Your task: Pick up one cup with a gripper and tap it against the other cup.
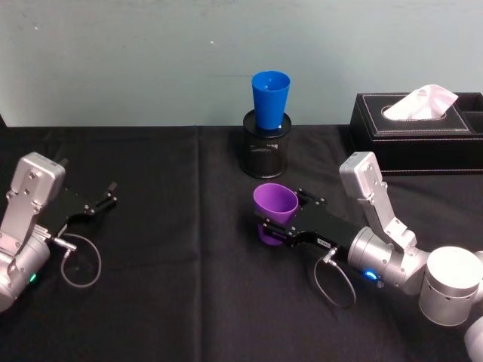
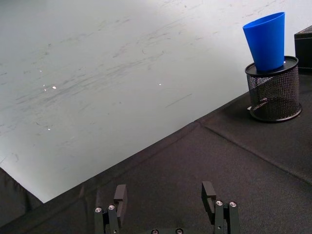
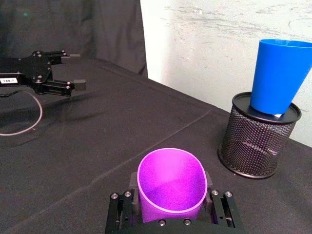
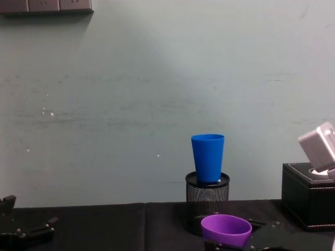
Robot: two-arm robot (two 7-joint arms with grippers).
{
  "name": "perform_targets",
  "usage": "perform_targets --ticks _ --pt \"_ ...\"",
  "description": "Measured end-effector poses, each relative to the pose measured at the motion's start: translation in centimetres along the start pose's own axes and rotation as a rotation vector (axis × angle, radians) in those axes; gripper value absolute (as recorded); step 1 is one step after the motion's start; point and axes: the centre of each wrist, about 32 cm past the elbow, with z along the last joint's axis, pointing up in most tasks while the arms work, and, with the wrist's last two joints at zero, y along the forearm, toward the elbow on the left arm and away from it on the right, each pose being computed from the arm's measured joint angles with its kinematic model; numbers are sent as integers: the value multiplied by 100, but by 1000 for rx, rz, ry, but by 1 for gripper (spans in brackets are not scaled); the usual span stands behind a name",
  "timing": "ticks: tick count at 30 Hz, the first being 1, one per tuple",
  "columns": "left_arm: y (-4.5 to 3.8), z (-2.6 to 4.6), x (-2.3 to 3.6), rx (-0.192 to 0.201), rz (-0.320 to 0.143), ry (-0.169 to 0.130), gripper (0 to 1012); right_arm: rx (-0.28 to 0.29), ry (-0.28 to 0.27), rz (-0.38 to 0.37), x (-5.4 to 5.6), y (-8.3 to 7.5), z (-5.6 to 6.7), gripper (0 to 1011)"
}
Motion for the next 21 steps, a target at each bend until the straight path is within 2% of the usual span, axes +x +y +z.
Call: perform_targets --ticks 21 --pt "0 0 0 0 0 0 1000 -17 3 13 -18 12 -42 724"
